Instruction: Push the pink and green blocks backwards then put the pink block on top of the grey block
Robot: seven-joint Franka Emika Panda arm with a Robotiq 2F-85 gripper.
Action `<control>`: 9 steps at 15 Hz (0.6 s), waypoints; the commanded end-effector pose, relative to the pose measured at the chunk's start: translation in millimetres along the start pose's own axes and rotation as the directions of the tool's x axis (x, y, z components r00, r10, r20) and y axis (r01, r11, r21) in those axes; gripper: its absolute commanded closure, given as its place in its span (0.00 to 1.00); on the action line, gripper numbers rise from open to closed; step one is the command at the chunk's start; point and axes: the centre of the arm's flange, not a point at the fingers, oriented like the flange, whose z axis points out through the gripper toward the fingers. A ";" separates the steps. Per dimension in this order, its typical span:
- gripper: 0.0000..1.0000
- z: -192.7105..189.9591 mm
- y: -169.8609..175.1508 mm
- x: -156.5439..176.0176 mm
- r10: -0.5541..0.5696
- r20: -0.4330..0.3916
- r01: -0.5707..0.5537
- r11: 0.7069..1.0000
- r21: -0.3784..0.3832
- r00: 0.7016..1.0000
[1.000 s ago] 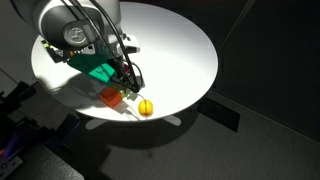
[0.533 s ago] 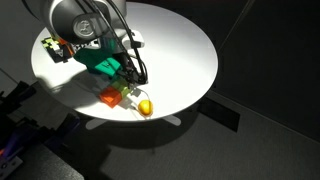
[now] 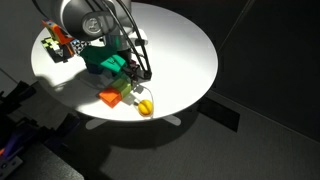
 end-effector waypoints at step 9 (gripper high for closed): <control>0.00 -10.9 -5.8 10.7 0.013 0.007 -0.013 1.000 0.021 1.000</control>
